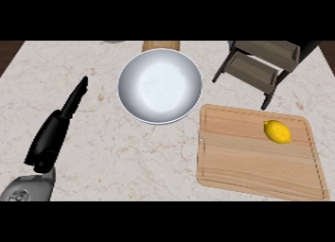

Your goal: Pick the pear from the cutting board and place it in the tiered basket

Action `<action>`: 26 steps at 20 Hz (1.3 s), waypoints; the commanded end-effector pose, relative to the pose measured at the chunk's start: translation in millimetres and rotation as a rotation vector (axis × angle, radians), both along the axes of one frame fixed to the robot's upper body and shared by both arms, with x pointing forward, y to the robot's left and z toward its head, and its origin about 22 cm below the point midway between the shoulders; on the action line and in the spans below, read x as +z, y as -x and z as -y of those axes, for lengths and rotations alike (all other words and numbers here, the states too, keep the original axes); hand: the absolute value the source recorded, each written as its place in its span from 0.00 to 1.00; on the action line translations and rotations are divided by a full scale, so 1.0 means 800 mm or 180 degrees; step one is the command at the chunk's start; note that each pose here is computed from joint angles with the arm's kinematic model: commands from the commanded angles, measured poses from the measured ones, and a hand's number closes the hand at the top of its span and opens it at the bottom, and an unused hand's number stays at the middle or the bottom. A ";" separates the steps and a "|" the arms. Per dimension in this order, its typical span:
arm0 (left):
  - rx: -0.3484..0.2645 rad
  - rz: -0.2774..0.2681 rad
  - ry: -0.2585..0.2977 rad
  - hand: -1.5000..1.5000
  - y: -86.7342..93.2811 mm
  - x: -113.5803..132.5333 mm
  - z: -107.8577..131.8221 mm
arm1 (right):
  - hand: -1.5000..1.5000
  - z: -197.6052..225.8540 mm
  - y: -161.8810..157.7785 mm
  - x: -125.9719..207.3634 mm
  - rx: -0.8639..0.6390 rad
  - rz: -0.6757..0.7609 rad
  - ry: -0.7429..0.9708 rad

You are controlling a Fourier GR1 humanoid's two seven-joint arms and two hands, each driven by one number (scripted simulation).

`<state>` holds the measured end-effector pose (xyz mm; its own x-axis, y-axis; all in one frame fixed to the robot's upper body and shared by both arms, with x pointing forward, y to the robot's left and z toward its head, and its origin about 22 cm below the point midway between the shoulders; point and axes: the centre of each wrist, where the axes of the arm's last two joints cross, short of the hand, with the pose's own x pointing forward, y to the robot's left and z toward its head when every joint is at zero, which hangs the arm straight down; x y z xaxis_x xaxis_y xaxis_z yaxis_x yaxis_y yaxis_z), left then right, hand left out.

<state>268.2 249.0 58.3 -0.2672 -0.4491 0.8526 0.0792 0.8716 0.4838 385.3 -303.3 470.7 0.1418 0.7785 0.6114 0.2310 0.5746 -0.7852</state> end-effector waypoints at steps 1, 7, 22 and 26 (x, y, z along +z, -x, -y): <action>-0.0012 0.0019 -0.0009 0.50 -0.006 0.002 0.002 | 1.00 -0.047 -0.037 -0.023 0.0011 -0.0109 -0.0048; -0.0046 0.0013 0.0052 0.50 -0.005 -0.001 0.021 | 1.00 -0.071 -0.079 -0.091 -0.0108 0.0027 -0.0611; -0.0052 0.0034 0.0017 0.50 0.003 -0.002 0.013 | 0.00 -0.013 -0.070 -0.076 -0.0480 0.1377 -0.1493; 0.0006 -0.0004 -0.0015 0.50 0.003 0.008 -0.013 | 0.00 0.066 -0.042 -0.064 -0.1070 0.1502 -0.1489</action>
